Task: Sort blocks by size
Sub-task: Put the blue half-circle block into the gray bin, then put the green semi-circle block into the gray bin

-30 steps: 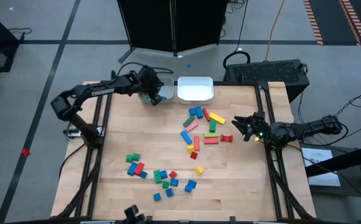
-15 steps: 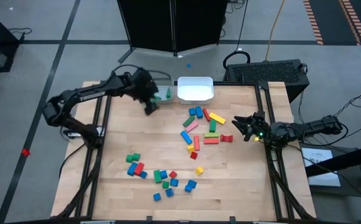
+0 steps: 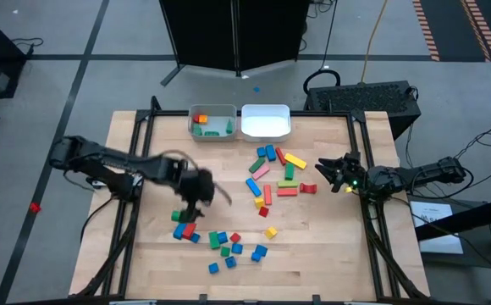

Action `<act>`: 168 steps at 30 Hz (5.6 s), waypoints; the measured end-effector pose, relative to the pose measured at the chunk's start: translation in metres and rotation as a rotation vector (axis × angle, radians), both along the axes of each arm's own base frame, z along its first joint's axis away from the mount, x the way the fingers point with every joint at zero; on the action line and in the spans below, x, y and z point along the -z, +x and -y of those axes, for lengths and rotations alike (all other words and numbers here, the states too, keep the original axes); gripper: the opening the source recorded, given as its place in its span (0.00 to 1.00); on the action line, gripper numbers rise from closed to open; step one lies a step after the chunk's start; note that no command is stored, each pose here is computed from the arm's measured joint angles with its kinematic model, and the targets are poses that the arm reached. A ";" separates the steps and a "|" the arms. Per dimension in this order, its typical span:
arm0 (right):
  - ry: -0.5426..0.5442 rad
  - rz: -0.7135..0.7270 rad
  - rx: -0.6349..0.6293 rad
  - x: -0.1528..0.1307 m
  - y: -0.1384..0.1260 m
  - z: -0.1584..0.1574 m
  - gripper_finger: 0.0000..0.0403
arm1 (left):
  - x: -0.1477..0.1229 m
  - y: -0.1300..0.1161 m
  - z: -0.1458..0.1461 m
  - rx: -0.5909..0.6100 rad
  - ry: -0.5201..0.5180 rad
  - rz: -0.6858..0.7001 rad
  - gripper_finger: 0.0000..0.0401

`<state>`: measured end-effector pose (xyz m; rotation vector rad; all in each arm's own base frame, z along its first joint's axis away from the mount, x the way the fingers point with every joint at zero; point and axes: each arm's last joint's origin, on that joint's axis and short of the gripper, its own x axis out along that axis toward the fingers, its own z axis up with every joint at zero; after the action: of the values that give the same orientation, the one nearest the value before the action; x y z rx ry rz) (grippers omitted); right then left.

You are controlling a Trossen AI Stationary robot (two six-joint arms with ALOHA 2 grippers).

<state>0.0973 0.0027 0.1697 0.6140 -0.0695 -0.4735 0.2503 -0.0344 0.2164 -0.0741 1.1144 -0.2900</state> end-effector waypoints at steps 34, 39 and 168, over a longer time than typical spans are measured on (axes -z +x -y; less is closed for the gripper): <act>0.023 0.000 -0.009 0.001 0.001 0.000 0.48 | 0.063 0.044 0.069 0.506 0.253 0.307 0.76; 0.032 0.003 -0.030 0.001 0.001 -0.001 0.48 | 0.073 0.045 0.072 0.522 0.242 0.278 0.76; 0.026 -0.049 -0.024 0.006 0.005 -0.002 0.48 | -0.026 -0.048 -0.061 -1.170 -0.003 -0.168 0.76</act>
<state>0.1019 0.0044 0.1641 0.6281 -0.0091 -0.4667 0.2025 0.0263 0.2423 -0.7304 1.0665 0.7719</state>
